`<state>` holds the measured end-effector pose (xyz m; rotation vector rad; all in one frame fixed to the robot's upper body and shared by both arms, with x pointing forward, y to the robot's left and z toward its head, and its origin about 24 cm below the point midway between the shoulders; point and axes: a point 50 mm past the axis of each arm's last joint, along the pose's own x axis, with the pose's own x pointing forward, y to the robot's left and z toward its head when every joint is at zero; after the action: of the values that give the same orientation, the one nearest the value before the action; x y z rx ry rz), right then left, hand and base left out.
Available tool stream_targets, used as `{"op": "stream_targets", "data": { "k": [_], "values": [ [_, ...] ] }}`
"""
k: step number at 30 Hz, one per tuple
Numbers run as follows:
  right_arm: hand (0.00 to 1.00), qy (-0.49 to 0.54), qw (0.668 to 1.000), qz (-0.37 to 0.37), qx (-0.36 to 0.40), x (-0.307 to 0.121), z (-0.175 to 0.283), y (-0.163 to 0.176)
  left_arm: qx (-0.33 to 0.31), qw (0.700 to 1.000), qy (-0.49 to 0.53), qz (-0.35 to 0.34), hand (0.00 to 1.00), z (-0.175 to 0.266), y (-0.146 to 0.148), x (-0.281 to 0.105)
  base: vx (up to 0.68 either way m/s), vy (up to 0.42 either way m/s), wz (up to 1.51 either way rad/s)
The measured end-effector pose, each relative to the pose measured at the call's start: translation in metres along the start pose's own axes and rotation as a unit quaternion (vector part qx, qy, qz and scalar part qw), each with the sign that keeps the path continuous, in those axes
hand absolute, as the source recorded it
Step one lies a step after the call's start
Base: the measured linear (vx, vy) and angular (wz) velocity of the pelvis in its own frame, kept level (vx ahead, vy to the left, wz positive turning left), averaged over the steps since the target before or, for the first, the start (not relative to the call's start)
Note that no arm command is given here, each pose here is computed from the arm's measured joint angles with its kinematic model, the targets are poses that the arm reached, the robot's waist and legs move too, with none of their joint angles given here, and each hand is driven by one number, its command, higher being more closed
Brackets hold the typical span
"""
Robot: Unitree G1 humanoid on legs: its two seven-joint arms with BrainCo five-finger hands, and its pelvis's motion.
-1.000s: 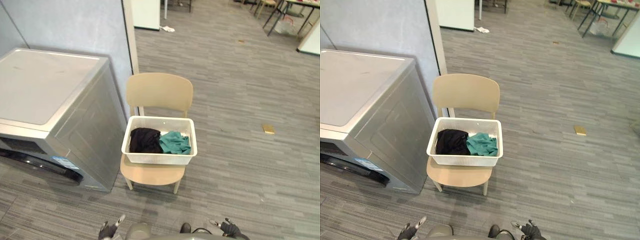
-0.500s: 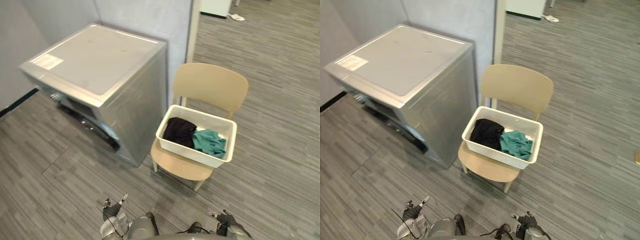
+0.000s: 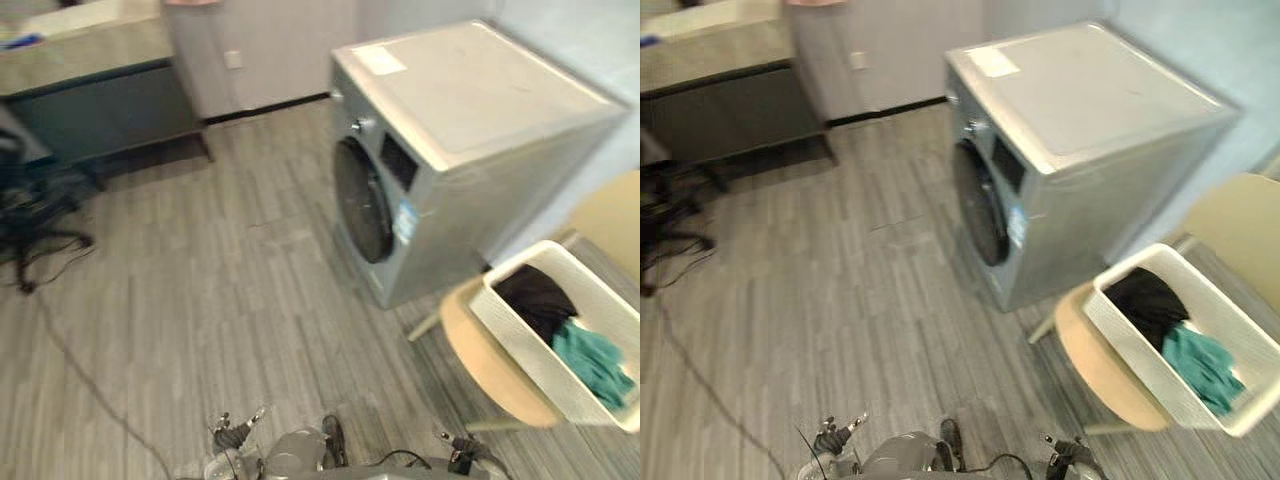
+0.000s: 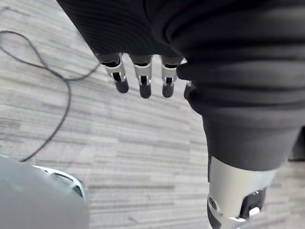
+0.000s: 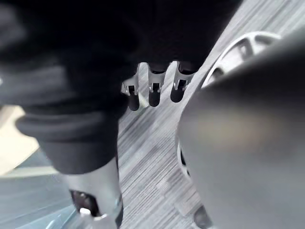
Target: Pick up the laundry basket with both hands and put the clothes into the washing machine.
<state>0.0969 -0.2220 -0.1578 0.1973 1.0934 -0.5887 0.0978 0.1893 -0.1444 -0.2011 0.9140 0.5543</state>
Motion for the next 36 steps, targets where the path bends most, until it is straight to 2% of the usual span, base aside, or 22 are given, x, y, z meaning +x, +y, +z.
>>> {"op": "stream_targets", "data": {
  "k": [2, 7, 12, 16, 23, 31, 36],
  "values": [
    [0.0, -0.011, 1.0, 0.012, 0.019, -0.003, 0.001, 0.01, 0.015, 1.0, -0.006, 0.001, 0.0, 0.003, 0.005, 0.002, -0.03, 0.003, 0.96],
    [0.0, -0.031, 0.997, 0.021, 0.061, -0.007, 0.004, 0.015, 0.027, 0.999, -0.014, -0.013, 0.0, 0.01, -0.009, 0.003, 0.04, -0.015, 0.53],
    [0.0, -0.023, 0.997, 0.018, 0.072, -0.008, -0.003, 0.015, 0.025, 0.999, -0.021, -0.021, 0.0, 0.017, -0.017, 0.005, 0.23, -0.008, 0.35],
    [0.0, -0.022, 0.997, 0.012, 0.079, -0.01, -0.007, 0.01, 0.055, 0.997, -0.027, -0.057, 0.0, 0.018, -0.032, 0.003, 0.34, -0.03, 0.25],
    [0.0, -0.003, 0.997, 0.001, 0.076, -0.011, -0.017, 0.003, 0.048, 0.997, -0.031, -0.044, 0.0, 0.023, -0.024, 0.005, 0.4, 0.055, -0.73],
    [0.0, 0.007, 0.998, -0.004, 0.057, -0.008, -0.019, -0.001, 0.054, 0.998, -0.012, -0.037, 0.0, 0.013, -0.026, 0.005, 0.23, 0.376, -0.74],
    [0.0, 0.019, 0.998, 0.01, 0.056, -0.01, -0.028, 0.012, 0.079, 0.996, -0.034, -0.037, 0.0, 0.024, -0.022, 0.01, 0.05, 0.31, -0.12]
  ]
}}
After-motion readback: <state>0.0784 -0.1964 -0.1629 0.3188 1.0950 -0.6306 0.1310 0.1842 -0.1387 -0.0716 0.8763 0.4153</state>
